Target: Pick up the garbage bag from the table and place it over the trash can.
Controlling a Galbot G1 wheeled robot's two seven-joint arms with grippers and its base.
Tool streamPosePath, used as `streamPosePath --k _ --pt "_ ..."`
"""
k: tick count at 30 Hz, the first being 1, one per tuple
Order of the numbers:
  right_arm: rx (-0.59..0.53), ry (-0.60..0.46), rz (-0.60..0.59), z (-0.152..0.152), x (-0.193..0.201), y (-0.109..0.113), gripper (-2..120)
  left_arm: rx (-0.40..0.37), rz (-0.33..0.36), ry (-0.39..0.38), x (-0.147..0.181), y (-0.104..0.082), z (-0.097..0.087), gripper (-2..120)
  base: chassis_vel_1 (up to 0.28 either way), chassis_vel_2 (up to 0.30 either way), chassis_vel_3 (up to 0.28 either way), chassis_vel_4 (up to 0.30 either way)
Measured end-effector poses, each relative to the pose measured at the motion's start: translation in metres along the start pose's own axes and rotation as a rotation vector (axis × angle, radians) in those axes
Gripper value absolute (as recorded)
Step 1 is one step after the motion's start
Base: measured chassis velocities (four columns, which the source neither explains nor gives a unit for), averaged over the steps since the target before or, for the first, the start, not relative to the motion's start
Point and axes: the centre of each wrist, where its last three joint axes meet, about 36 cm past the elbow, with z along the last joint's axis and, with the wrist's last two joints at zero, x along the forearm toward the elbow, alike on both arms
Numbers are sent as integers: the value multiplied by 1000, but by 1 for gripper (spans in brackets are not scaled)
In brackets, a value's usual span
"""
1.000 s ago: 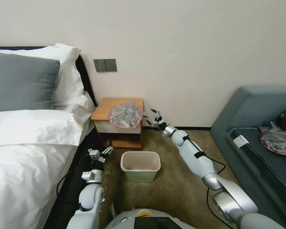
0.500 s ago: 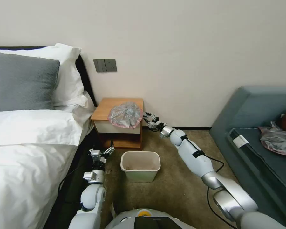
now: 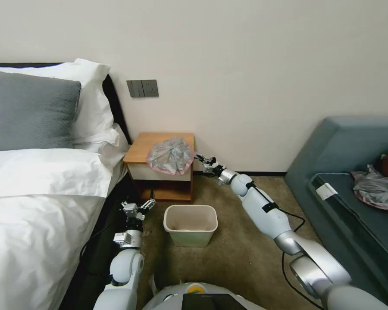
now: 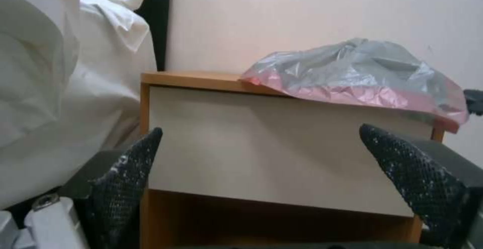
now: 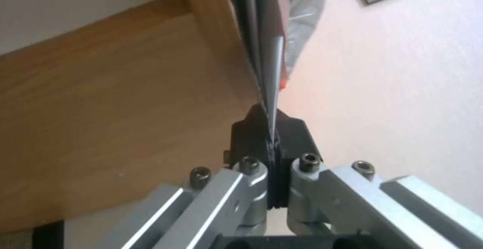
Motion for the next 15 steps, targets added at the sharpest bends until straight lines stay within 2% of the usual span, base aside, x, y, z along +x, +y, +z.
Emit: streamPosePath --k 7,11,15 --pt "-36 2 35 -11 10 -5 0 -5 -11 -3 -1 3 -1 100 0 0 0 0" --pt "-86 25 71 -30 27 -8 0 18 -29 -2 -2 6 -3 100 0 0 0 0" --pt "-169 38 100 -65 56 -6 0 61 -51 -24 -12 9 -13 100 0 0 0 0"
